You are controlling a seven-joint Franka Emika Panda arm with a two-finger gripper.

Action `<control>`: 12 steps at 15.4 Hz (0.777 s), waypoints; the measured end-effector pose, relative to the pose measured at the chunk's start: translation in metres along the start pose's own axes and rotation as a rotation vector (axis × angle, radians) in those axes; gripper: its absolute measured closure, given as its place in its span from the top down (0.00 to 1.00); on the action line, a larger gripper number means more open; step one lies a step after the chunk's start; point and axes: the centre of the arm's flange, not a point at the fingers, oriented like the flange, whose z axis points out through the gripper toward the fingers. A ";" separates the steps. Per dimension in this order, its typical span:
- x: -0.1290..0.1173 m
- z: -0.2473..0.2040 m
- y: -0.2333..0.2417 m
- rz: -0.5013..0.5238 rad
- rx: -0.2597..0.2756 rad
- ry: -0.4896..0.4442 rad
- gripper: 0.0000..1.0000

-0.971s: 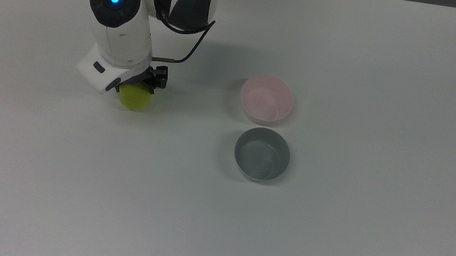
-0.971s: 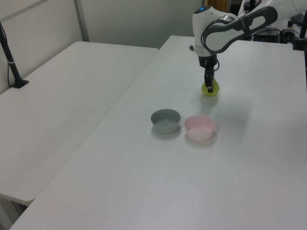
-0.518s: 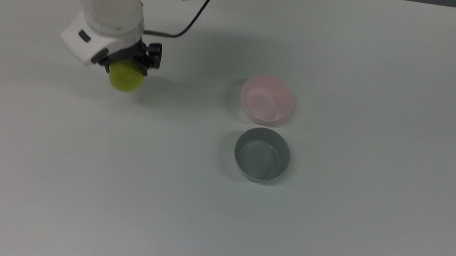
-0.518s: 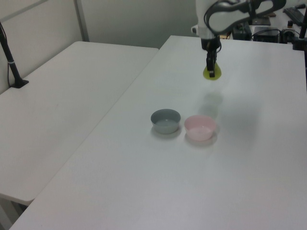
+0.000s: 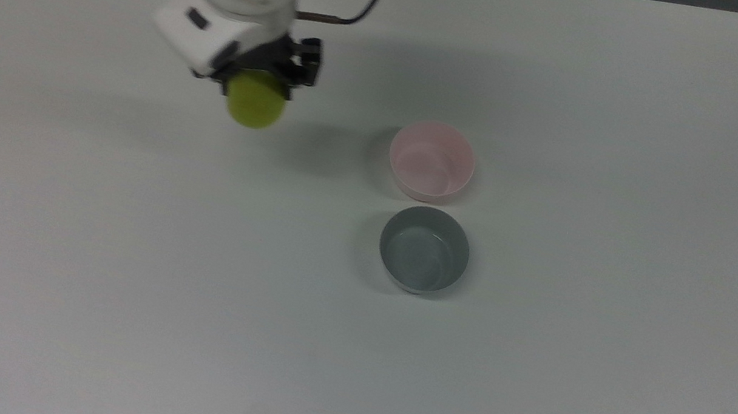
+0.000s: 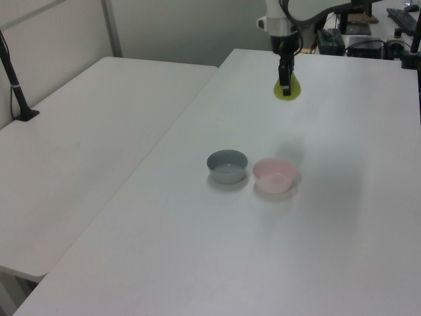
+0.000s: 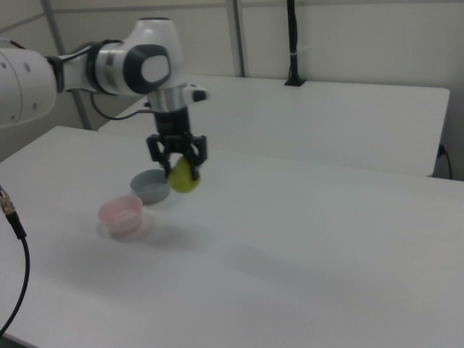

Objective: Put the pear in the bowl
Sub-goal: 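Carry the pear over the pink bowl and lower it inside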

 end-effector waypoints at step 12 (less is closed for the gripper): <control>0.006 0.021 -0.204 -0.089 -0.045 -0.084 0.73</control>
